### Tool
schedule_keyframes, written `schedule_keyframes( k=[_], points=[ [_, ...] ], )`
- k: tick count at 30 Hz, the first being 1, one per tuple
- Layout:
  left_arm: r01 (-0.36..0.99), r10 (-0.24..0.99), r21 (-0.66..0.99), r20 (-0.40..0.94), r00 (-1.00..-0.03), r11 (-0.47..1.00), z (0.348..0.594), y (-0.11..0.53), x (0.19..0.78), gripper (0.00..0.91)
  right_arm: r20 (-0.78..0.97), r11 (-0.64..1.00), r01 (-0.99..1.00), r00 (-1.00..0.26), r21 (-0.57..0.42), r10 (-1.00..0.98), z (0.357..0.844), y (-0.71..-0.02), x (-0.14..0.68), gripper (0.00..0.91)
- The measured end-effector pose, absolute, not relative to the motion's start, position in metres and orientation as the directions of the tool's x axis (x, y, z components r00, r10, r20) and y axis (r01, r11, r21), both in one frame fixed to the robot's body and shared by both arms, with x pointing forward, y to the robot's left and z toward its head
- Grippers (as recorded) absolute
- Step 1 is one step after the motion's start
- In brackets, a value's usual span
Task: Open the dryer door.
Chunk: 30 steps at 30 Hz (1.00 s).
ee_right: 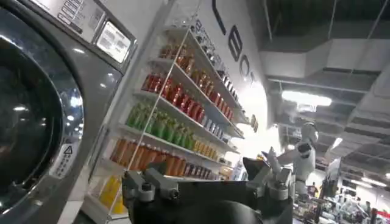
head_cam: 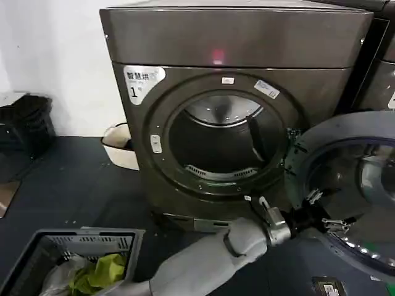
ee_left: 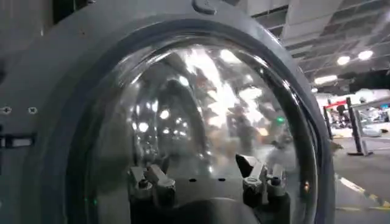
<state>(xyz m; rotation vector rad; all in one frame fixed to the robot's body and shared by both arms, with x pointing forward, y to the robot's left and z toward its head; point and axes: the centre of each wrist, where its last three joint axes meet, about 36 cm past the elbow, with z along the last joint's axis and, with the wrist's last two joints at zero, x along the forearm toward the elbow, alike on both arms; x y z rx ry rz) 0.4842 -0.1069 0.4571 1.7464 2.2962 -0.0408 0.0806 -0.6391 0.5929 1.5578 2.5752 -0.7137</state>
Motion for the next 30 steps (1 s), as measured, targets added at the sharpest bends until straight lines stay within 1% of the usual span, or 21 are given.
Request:
schedule_keyframes(
  k=[4, 11, 20, 26, 30],
  points=[
    [0.947, 0.941, 0.138, -0.217, -0.258, 0.292, 0.455, -0.107, 0.487, 0.907, -0.273, 0.388, 0.848, -0.494, -0.362, 0.825, 0.594, -0.639, 0.081, 0.907],
    [0.94, 0.934, 0.145, -0.234, -0.271, 0.309, 0.458, -0.116, 0.489, 0.907, -0.275, 0.392, 0.844, -0.5, -0.365, 0.821, 0.595, -0.637, 0.081, 0.907],
    [0.927, 0.926, 0.15, -0.221, -0.307, 0.343, 0.451, -0.114, 0.496, 0.907, -0.271, 0.399, 0.841, -0.506, -0.365, 0.819, 0.594, -0.636, 0.083, 0.907],
    [0.915, 0.914, 0.157, -0.231, -0.333, 0.372, 0.455, -0.11, 0.506, 0.907, -0.272, 0.406, 0.839, -0.512, -0.362, 0.815, 0.593, -0.636, 0.086, 0.907],
    [0.917, 0.91, 0.159, -0.266, -0.318, 0.367, 0.458, -0.111, 0.502, 0.907, -0.272, 0.409, 0.837, -0.516, -0.364, 0.812, 0.594, -0.636, 0.088, 0.907]
  ],
)
